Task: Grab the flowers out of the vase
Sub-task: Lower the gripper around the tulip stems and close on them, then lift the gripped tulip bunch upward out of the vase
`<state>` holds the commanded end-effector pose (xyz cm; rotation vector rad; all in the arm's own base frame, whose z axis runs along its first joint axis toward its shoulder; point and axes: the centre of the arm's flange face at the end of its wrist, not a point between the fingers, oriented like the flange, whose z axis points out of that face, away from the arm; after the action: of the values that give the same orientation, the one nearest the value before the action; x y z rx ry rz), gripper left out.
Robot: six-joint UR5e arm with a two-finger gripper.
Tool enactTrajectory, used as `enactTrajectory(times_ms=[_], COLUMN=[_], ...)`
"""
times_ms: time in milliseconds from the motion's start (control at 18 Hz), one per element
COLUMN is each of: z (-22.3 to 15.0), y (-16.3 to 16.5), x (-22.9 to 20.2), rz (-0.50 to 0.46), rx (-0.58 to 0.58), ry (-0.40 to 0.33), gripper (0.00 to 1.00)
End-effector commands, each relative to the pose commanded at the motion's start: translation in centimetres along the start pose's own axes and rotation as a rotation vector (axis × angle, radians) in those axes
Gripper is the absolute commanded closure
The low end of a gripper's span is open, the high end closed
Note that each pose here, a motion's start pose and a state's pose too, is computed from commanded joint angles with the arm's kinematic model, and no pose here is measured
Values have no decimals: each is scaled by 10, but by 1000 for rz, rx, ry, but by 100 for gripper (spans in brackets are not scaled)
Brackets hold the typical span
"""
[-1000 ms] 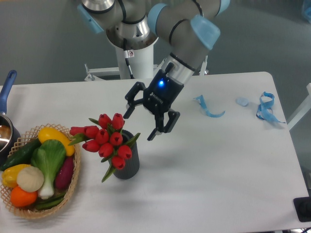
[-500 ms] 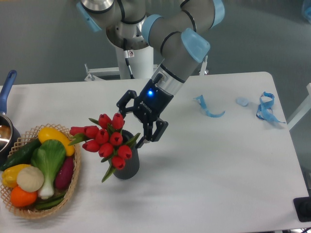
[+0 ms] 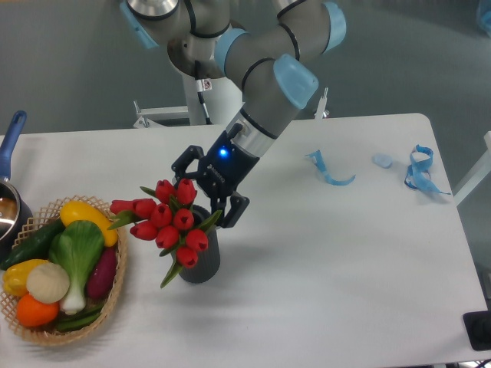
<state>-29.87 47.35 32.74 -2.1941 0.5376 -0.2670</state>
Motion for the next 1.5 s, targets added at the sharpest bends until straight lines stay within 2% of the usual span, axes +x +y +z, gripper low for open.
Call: enactTrajectory(times_ms=[278, 333, 444, 556, 778, 1111, 1333, 1500], z=[3, 2, 2, 2, 2, 1, -1, -6], y=[2, 1, 1, 1, 1, 1, -1, -6], x=[-1, -1, -1, -1, 0, 0, -1, -5], rz=[-4, -3, -7, -9, -6, -10, -24, -38], rx=[-1, 0, -1, -1, 0, 1, 3, 7], ry=[4, 3, 4, 4, 3, 2, 1, -11], gripper=[0, 5, 33, 42, 54, 65, 77, 77])
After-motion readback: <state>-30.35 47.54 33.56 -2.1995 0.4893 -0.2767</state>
